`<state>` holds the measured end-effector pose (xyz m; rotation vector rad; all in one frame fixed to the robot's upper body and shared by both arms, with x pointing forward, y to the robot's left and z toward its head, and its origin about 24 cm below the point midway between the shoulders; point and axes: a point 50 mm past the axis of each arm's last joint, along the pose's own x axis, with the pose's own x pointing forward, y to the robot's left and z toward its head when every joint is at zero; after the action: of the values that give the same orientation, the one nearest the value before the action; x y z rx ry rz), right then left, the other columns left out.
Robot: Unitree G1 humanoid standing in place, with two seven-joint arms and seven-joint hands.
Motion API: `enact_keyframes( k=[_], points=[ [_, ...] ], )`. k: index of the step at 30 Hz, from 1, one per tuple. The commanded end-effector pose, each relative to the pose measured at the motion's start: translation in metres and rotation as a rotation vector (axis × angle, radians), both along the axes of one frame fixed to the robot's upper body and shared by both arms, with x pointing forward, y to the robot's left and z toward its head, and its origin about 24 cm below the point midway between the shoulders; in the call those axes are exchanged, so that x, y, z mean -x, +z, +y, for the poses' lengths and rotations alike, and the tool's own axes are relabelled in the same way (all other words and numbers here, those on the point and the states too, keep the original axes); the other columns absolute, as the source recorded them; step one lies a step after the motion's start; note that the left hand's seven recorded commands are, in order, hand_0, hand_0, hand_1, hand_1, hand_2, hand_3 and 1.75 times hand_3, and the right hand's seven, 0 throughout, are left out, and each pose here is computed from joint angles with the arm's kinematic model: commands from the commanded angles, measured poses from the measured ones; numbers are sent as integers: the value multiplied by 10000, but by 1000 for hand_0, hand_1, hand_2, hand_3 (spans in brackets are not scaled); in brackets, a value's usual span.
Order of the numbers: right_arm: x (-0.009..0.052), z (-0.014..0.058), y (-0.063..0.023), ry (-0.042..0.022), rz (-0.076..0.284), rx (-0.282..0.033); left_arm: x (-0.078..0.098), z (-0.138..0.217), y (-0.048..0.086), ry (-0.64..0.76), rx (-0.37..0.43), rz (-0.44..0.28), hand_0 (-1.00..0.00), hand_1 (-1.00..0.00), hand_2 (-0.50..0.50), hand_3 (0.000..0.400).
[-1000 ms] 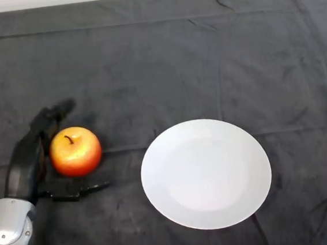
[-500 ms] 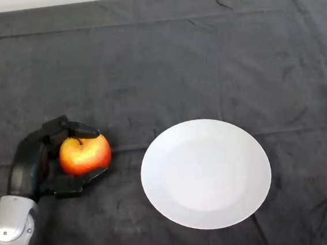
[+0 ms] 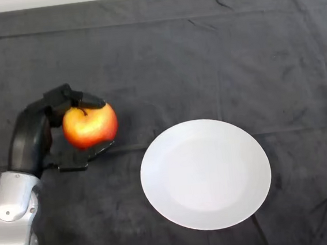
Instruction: Move the apple to the plate
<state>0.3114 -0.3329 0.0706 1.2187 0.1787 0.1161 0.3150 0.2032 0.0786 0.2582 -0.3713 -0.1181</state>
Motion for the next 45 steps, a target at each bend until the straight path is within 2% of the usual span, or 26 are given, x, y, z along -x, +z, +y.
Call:
enact_keyframes(
  k=[1, 11, 22, 34, 45],
  points=[
    [-1, -74, 89, -299, -341, 62, 81, 44, -17, 118, -342, 77, -1000, -1000, 0, 400],
    [-1, -73, 87, -305, -339, 85, 139, -368, 175, -505, -413, -810, -1000, -1000, 0, 400],
    [-2, -72, 86, -312, -336, 105, 205, -902, 264, -1752, -613, -1075, -1000, -1000, 0, 400],
    [-1, -73, 87, -317, -335, 107, 71, -1307, 224, -2692, -1603, -832, -1000, -1000, 0, 400],
    [-1, -74, 89, -316, -335, 89, -14, -1489, 39, -3195, -2699, -339, -1000, -1000, 0, 400]
  ],
)
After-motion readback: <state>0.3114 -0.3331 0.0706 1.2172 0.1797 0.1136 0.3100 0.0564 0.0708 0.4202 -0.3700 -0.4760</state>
